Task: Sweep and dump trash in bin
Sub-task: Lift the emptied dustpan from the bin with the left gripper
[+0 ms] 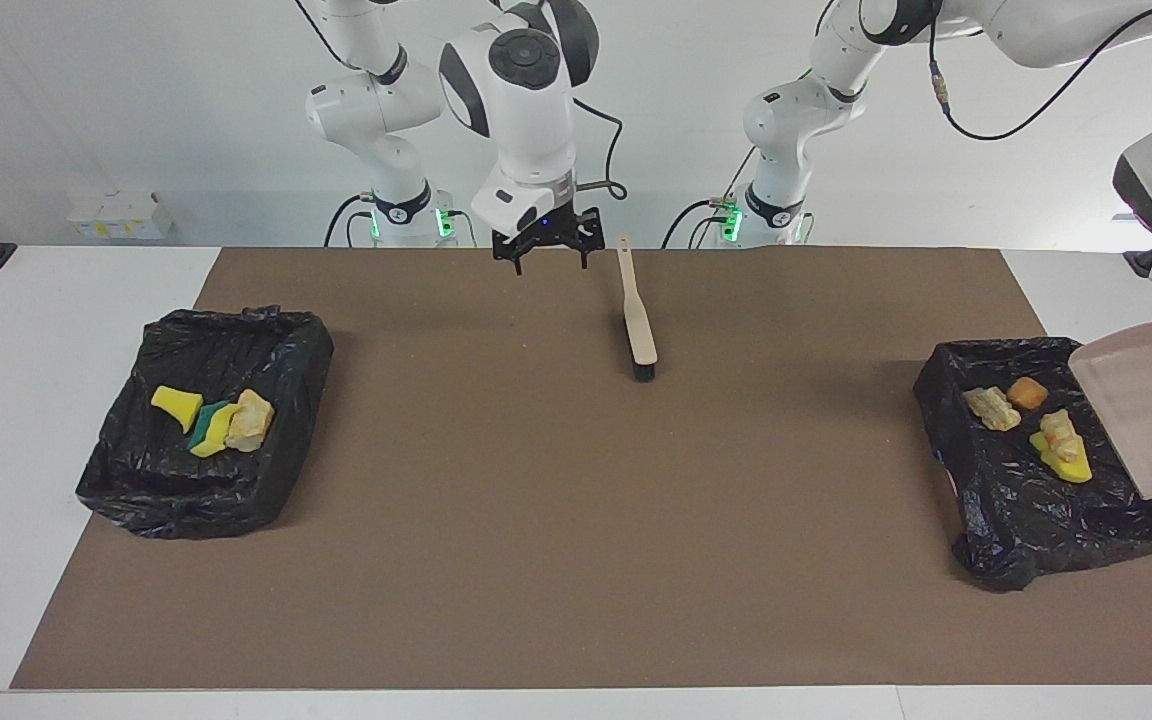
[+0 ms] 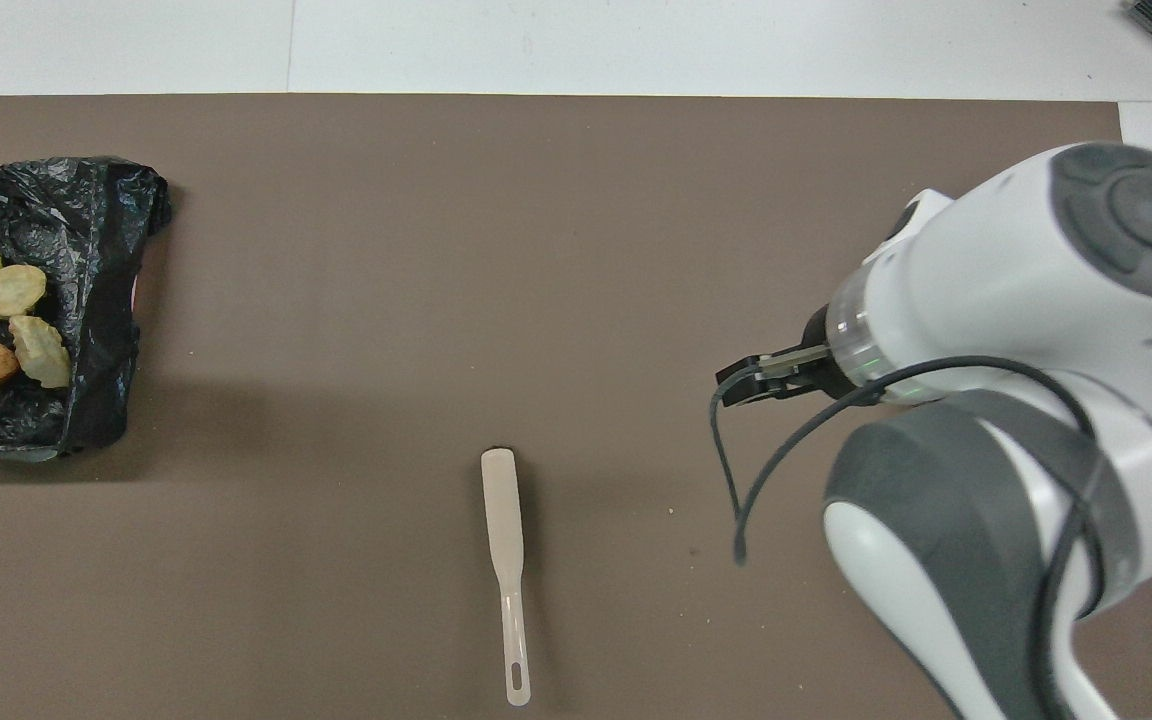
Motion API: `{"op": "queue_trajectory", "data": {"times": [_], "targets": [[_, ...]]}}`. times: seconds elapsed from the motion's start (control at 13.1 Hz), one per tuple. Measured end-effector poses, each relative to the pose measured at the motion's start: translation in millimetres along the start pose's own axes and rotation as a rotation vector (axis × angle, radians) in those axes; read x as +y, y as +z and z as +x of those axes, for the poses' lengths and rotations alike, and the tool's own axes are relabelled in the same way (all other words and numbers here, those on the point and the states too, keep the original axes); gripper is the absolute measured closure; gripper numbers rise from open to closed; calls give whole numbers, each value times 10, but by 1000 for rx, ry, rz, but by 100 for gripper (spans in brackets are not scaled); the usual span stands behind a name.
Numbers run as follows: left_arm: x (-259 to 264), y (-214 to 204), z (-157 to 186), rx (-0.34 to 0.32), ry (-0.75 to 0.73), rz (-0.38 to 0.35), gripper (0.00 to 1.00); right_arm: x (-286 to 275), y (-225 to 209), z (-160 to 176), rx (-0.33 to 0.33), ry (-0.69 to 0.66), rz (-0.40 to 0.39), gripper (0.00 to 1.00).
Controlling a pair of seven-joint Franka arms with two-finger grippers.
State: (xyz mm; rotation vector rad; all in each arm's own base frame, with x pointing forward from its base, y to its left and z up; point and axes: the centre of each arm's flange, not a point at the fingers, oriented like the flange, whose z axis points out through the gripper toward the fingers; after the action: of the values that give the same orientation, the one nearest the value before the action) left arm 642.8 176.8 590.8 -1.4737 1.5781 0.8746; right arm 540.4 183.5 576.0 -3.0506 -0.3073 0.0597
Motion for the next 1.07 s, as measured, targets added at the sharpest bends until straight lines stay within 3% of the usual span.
{"op": "queue_trajectory", "data": {"times": [0.15, 0.23, 0.46, 0.61, 0.84, 1.07], "targets": [[29, -160, -18, 28, -22, -3, 67, 371, -155, 22, 19, -54, -44, 0], [39, -196, 25, 97, -46, -6, 67, 528, -199, 25, 21, -72, -63, 0], [49, -230, 308, 400, -169, -42, 67, 973, -306, -30, -8, -38, -75, 0], [41, -273, 538, 526, -269, -85, 67, 1287, -387, -80, -16, 15, -74, 0], [-35, -587, 1083, 657, -420, -143, 67, 1701, -451, -166, -20, 94, -73, 0], [-51, -1151, 1833, 699, -569, -235, 67, 1850, -500, -294, -24, 161, -70, 0]]}}
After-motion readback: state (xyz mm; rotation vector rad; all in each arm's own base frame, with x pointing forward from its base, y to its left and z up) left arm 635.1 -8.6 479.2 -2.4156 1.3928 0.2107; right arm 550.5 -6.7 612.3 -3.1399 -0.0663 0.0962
